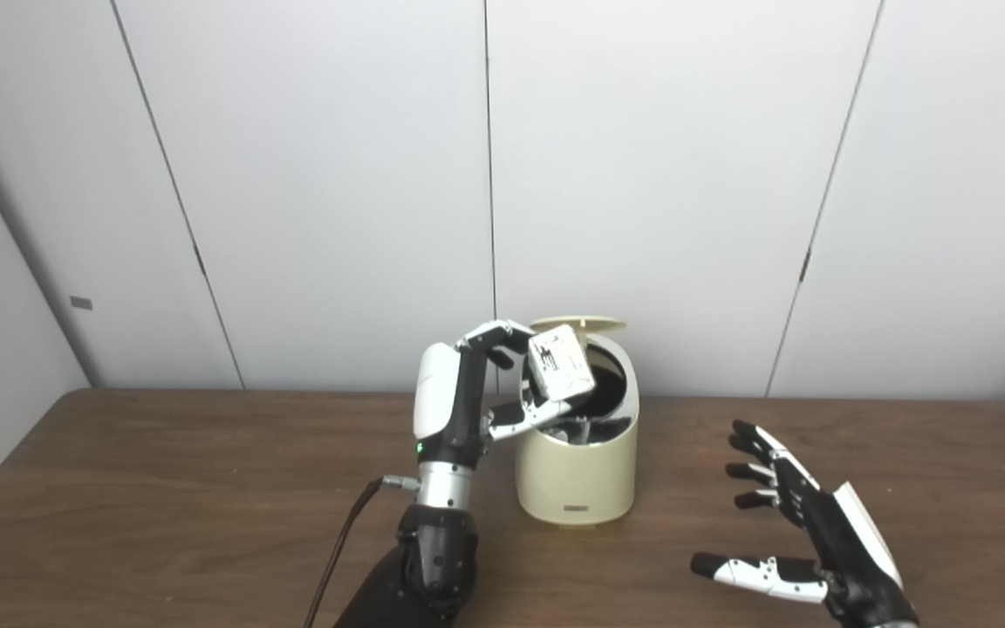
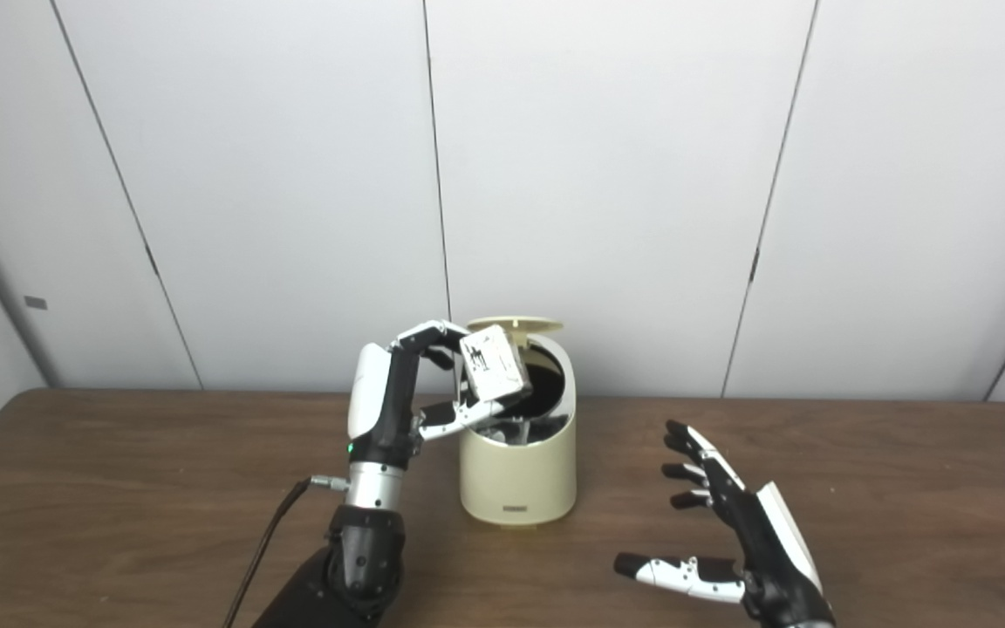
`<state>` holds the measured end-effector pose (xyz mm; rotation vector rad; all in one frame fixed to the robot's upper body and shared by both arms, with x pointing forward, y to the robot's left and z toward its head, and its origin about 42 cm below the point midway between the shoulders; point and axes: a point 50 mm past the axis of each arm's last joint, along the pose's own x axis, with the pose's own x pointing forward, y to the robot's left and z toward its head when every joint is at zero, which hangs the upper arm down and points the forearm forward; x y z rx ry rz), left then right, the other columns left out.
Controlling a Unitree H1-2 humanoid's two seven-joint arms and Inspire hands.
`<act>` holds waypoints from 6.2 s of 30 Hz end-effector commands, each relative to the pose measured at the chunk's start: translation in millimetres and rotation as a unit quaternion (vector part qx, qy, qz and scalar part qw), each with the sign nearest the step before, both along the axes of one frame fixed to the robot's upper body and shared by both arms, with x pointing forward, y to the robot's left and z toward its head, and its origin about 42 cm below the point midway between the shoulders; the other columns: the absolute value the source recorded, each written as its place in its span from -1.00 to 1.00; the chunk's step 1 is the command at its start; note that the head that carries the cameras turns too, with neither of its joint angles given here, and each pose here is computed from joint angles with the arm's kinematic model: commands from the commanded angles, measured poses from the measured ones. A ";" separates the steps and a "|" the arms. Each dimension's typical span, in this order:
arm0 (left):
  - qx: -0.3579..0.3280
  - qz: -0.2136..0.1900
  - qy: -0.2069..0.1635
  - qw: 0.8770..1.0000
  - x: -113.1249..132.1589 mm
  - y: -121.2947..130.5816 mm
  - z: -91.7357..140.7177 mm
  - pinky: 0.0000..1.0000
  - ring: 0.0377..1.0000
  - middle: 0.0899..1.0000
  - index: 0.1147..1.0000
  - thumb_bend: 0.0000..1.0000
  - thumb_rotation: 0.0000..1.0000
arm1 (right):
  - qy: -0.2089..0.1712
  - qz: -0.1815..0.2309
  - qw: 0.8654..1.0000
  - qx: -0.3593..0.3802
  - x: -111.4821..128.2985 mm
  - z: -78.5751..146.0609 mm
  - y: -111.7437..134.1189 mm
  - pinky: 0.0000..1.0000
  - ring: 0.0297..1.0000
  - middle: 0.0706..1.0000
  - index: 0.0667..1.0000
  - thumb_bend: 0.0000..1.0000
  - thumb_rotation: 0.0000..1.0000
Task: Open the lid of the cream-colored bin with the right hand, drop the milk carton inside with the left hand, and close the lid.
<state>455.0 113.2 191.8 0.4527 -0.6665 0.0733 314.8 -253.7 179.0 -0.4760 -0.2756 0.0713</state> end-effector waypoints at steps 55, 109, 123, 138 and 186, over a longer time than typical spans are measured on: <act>-0.017 0.019 -0.062 0.998 3.0 7.3 32.8 -0.01 0.14 0.15 -0.14 0.03 -0.86 | -0.030 0.008 0.999 -0.006 8.7 23.8 6.4 0.26 0.59 0.77 0.82 0.53 -0.45; -0.069 -0.048 -0.044 0.995 -10.5 26.7 46.3 0.13 0.31 0.33 0.34 0.39 -0.57 | -0.033 0.008 0.999 -0.006 9.8 22.5 2.6 0.32 0.59 0.77 0.82 0.53 -0.44; -0.139 -0.120 -0.039 0.982 -29.2 67.1 61.4 0.26 0.44 0.53 0.57 0.56 -0.38 | -0.028 0.008 1.000 -0.005 11.4 21.9 1.8 0.28 0.59 0.77 0.81 0.54 -0.42; -0.134 -0.096 0.074 0.984 -61.9 100.6 23.7 0.13 0.27 0.36 0.38 0.47 -0.54 | -0.035 0.008 0.999 -0.003 15.7 20.2 -3.4 0.36 0.60 0.77 0.82 0.58 -0.37; -0.120 -0.090 0.213 0.965 -107.1 112.6 -72.3 0.09 0.25 0.34 0.39 0.44 -0.71 | -0.147 0.085 0.980 -0.104 110.8 160.7 51.5 0.36 0.57 0.64 0.65 0.39 -0.03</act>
